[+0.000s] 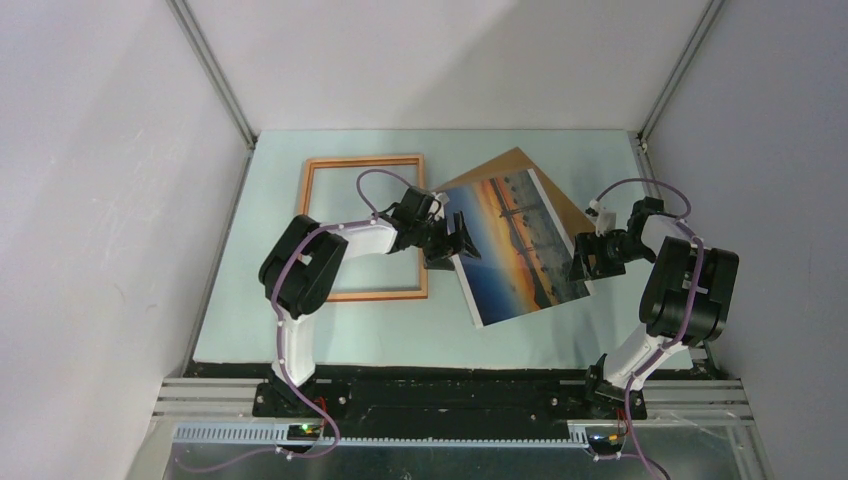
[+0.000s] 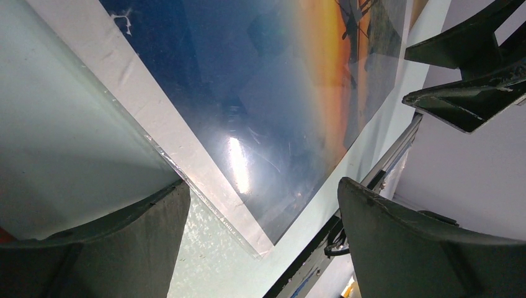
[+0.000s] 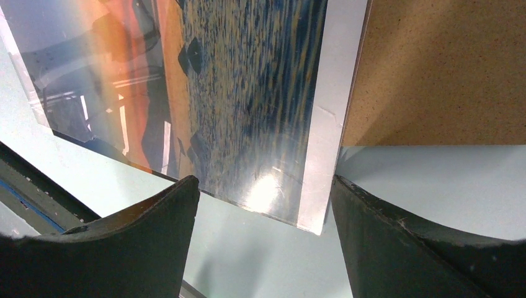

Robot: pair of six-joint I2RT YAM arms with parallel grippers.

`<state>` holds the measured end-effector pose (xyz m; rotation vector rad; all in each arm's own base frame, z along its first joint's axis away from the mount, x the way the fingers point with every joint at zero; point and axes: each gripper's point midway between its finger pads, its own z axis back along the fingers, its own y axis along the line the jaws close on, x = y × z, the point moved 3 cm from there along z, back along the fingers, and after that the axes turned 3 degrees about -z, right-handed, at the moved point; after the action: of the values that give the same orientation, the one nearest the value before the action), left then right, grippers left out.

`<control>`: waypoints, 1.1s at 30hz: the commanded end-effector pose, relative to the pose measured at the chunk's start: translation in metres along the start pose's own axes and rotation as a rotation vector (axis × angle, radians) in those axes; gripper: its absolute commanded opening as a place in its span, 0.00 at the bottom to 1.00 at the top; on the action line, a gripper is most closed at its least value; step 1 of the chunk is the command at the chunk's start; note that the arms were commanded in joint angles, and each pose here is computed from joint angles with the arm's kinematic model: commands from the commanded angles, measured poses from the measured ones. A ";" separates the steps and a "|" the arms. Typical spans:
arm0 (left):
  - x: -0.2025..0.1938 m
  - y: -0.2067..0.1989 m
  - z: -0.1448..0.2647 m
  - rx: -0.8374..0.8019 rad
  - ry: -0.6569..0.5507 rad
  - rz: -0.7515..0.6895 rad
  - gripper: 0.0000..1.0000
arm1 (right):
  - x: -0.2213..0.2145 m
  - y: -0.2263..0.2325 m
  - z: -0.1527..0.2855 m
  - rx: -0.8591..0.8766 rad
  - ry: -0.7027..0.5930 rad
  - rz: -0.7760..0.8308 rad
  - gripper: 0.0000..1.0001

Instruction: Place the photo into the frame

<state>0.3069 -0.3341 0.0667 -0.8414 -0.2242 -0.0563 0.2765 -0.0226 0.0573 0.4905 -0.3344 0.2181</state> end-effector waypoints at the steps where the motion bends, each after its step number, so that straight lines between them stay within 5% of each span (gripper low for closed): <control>1: 0.011 -0.020 0.005 -0.068 -0.029 -0.045 0.93 | 0.000 0.014 0.005 0.058 -0.022 -0.010 0.81; 33: 0.017 -0.069 0.032 -0.264 -0.036 -0.097 0.92 | -0.002 0.012 0.000 0.057 -0.007 -0.011 0.80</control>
<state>0.3093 -0.3388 0.0848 -0.9386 -0.2204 -0.0774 0.2751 -0.0270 0.0560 0.4764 -0.3294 0.2090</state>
